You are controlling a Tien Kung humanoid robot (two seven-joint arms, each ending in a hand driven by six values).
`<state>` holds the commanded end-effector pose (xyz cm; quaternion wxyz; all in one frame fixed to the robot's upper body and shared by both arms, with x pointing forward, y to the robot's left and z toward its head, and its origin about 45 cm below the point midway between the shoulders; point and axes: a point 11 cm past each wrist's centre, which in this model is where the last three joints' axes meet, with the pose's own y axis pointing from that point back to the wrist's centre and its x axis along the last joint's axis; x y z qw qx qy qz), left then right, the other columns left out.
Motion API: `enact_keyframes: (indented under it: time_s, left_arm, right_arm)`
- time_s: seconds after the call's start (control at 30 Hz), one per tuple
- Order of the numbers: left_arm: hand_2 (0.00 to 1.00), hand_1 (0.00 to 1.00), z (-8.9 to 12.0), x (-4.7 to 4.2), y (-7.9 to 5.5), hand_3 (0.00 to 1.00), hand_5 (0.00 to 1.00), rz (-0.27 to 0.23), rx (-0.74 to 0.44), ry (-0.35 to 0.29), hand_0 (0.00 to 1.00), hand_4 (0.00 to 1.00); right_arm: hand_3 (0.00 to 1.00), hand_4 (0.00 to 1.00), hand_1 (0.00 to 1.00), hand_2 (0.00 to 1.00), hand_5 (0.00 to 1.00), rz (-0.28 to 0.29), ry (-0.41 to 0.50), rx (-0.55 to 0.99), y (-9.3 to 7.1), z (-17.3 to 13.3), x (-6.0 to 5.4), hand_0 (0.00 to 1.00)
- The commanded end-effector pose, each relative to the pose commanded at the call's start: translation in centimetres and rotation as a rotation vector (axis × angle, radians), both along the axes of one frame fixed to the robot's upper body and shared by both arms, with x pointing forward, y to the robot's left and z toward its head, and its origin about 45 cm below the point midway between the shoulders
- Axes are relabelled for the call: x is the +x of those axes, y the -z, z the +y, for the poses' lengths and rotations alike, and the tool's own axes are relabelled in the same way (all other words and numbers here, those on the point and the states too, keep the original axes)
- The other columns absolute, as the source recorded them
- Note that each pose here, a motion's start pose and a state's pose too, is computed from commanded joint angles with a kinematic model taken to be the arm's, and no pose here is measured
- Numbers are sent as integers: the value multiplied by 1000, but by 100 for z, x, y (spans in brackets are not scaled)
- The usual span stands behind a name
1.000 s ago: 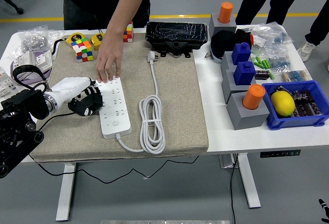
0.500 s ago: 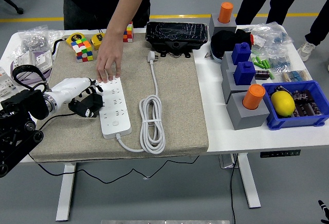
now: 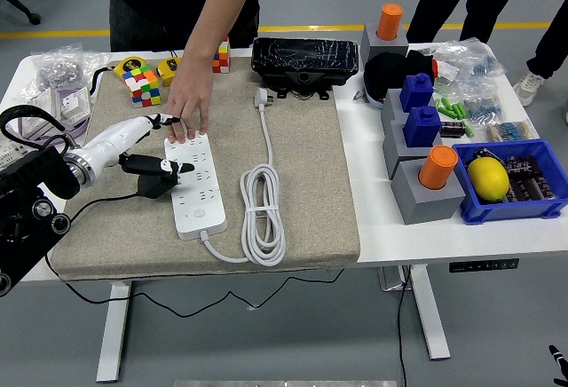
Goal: Pick up the plug,place it near the board,insert it into the board,press the button
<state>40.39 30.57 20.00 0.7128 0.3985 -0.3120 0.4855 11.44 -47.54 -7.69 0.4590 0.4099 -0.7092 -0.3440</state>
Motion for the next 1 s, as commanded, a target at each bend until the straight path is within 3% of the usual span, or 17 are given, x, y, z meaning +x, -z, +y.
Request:
enact_keyframes:
  time_s: [0.17, 0.27, 0.33, 0.43, 0.57, 0.73, 1.0]
  left_arm:
    - [998, 998, 59, -14, -165, 971, 998, -119, -137, -109, 979, 998]
    - [998, 998, 120, -91, -244, 960, 998, -207, -243, -230, 998, 998]
    - [998, 998, 155, -164, -289, 960, 998, -256, -289, -308, 998, 998]
    - [998, 998, 204, -352, -346, 960, 998, -321, -340, -432, 998, 998]
    - [974, 973, 162, -643, -259, 924, 998, -287, -319, -495, 981, 998]
    - [939, 957, 109, -920, -94, 899, 998, -212, -266, -498, 966, 998]
    - [936, 958, 1, -1080, 52, 899, 998, -124, -198, -434, 961, 998]
  right_arm:
    - [829, 998, 840, 802, 998, 0, 1, 1, 3, 4, -4, 868]
    - [828, 998, 840, 801, 998, 1, 1, 2, 8, 13, -9, 868]
    - [828, 998, 840, 801, 998, 0, 2, 4, 12, 19, -11, 868]
    - [828, 998, 840, 801, 998, 2, 2, 5, 19, 28, -24, 868]
    - [828, 998, 839, 801, 998, 6, 3, 5, 28, 31, -53, 867]
    - [828, 998, 838, 801, 998, 5, 5, 6, 31, 33, -62, 868]
    - [828, 998, 838, 801, 998, -3, 3, 3, 14, 17, -25, 868]
